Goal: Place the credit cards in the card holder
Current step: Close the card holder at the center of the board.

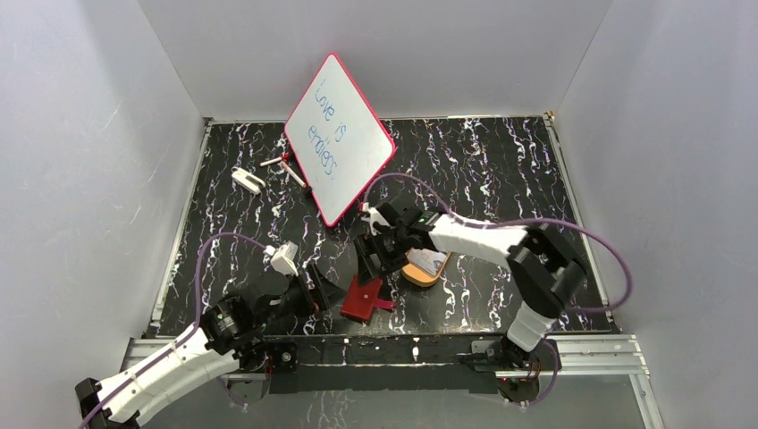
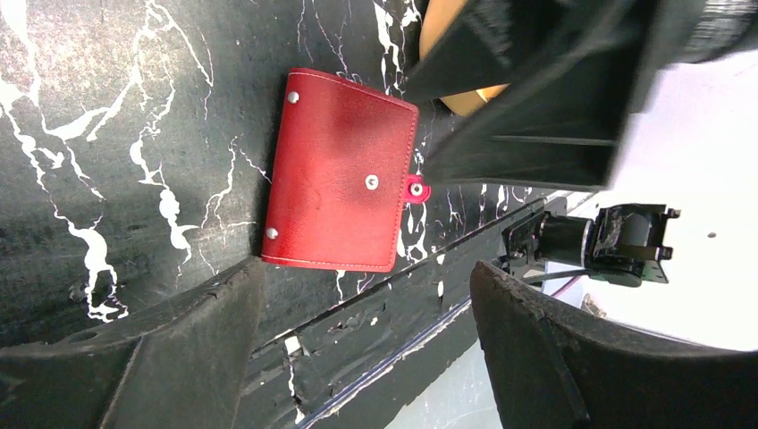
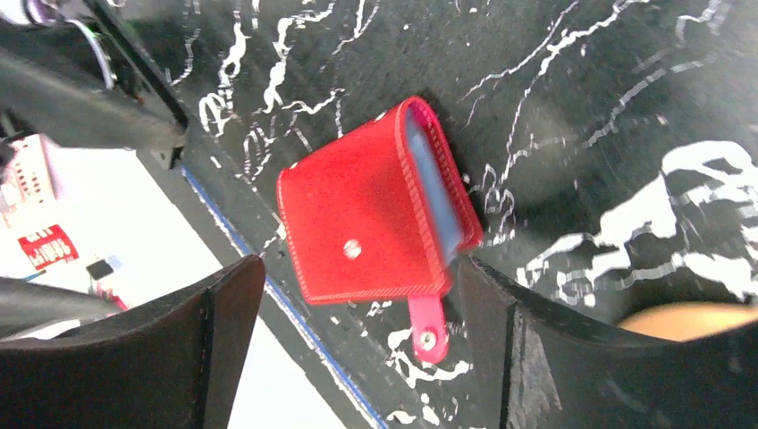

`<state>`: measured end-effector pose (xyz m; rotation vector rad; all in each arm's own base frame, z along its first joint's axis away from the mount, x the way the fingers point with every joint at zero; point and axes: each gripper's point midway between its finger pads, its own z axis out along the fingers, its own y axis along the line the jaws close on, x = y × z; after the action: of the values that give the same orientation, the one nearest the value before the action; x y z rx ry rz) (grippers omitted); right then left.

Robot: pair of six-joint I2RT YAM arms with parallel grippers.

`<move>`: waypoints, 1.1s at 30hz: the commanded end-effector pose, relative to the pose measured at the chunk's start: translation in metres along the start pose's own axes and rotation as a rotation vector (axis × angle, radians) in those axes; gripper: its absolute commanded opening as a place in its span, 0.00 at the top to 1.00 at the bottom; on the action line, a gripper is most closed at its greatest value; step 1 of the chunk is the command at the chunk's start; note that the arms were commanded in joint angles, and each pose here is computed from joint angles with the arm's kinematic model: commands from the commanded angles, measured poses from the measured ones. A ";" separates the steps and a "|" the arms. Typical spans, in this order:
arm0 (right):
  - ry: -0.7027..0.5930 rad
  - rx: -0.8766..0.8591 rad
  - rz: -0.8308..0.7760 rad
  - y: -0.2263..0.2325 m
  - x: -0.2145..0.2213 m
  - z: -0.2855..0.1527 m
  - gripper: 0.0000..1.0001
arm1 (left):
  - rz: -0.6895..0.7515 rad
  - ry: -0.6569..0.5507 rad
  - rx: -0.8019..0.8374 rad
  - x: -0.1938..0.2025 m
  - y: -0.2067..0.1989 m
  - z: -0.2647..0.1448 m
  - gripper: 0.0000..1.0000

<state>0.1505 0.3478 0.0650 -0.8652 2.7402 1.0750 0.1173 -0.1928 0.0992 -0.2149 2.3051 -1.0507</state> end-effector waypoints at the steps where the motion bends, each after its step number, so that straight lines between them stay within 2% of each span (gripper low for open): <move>1: -0.162 0.064 0.011 0.014 -0.014 -0.043 0.10 | 0.045 -0.028 0.042 -0.013 -0.020 -0.004 0.19; 4: -0.231 0.079 0.060 0.017 -0.007 -0.061 0.10 | 0.067 -0.037 0.037 -0.016 -0.020 -0.001 0.19; 7: -0.306 0.042 0.101 0.028 0.007 -0.073 0.17 | 0.091 -0.032 0.048 -0.015 -0.022 0.005 0.20; 10: -0.349 0.016 0.151 0.032 0.027 -0.074 0.28 | 0.106 -0.021 0.058 -0.012 -0.023 0.015 0.28; 12: -0.352 0.030 0.175 0.030 0.040 -0.070 0.34 | 0.110 -0.012 0.051 -0.008 -0.019 0.022 0.38; 16: -0.326 0.063 0.226 0.022 0.058 -0.052 0.41 | 0.120 0.000 0.031 -0.001 -0.007 0.034 0.47; 20: -0.336 0.108 0.284 0.012 0.060 -0.043 0.46 | 0.144 0.012 -0.013 0.003 0.006 0.042 0.50; 23: -0.361 0.136 0.353 0.003 0.059 -0.040 0.46 | 0.146 0.015 -0.016 0.005 0.008 0.047 0.51; 27: -0.445 0.110 0.449 -0.005 0.054 -0.037 0.47 | 0.137 0.017 -0.025 0.008 0.014 0.051 0.52; 33: -0.466 0.103 0.532 -0.015 0.057 -0.029 0.52 | 0.124 0.007 -0.052 0.011 0.025 0.053 0.54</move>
<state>0.0977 0.2778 0.0472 0.0048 2.7199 0.9221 0.1365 -0.2147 0.0491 -0.0689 2.3532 -0.9359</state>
